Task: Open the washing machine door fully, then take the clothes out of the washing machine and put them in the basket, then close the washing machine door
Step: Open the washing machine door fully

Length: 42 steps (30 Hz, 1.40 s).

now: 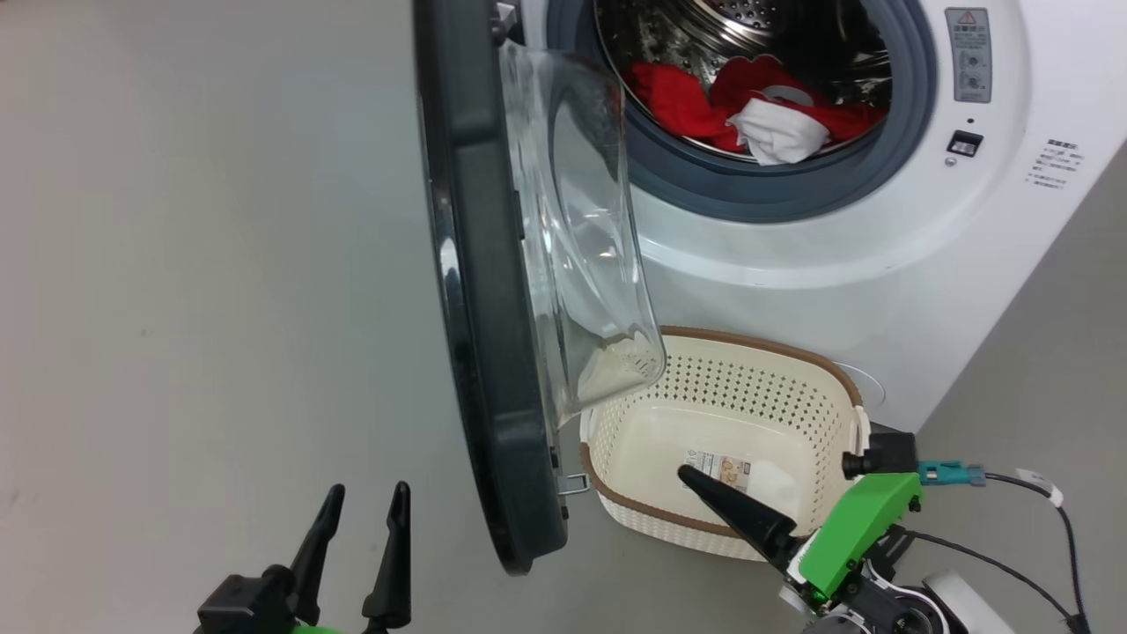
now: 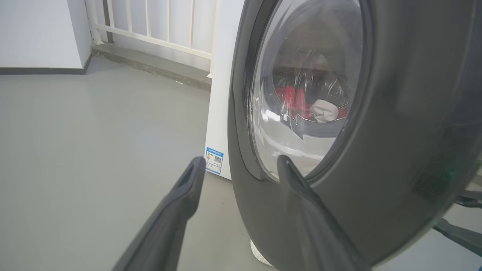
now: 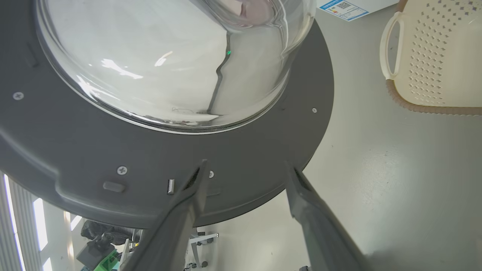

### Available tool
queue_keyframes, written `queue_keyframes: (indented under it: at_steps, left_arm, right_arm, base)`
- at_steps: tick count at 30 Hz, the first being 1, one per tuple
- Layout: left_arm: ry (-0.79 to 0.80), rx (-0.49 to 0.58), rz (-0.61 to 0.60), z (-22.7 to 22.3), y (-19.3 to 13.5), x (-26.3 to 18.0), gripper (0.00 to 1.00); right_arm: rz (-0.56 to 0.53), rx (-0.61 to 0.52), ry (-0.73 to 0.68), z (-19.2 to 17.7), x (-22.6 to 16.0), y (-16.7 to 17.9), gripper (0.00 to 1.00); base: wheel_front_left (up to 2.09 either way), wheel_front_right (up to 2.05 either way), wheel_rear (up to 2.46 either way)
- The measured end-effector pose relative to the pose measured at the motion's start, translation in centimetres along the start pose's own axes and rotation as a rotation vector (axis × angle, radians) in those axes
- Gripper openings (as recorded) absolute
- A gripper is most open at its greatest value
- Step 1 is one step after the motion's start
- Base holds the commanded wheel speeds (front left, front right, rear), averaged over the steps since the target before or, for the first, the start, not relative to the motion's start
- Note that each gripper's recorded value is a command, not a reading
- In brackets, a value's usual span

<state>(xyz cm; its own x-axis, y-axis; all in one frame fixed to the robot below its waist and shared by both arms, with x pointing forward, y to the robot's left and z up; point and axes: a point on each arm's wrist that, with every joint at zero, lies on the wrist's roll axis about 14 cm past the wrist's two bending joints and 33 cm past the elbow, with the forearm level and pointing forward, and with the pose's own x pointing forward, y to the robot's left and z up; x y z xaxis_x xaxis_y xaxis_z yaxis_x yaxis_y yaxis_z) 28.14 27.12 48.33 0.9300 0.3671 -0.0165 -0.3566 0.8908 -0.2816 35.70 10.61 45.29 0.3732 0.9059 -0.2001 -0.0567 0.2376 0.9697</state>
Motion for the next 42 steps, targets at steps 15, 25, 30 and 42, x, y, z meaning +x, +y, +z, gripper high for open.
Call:
queue_keyframes:
  at_steps: [15,25,30,42]
  left_arm:
    - [0.022,0.001,-0.035,-0.7,-1.2,0.8,1.00]
    - [0.022,0.000,-0.033,-0.7,-1.1,0.8,1.00]
    - [0.025,0.002,-0.032,-0.8,-1.1,0.9,1.00]
    - [0.028,0.004,-0.026,-0.9,-0.9,0.9,1.00]
  right_arm:
    - [-0.203,-0.309,-0.240,3.9,-4.2,-5.6,1.00]
    - [-0.257,-0.592,-0.312,5.1,-5.4,-7.1,1.00]
    - [-0.258,-0.761,-0.402,8.8,-5.9,-5.3,1.00]
    - [-0.277,-0.980,-0.497,9.3,-7.0,-3.7,1.00]
  base:
    - [0.00,0.00,0.00]
    - [0.00,0.00,0.00]
    - [0.00,0.00,0.00]
    - [0.00,0.00,0.00]
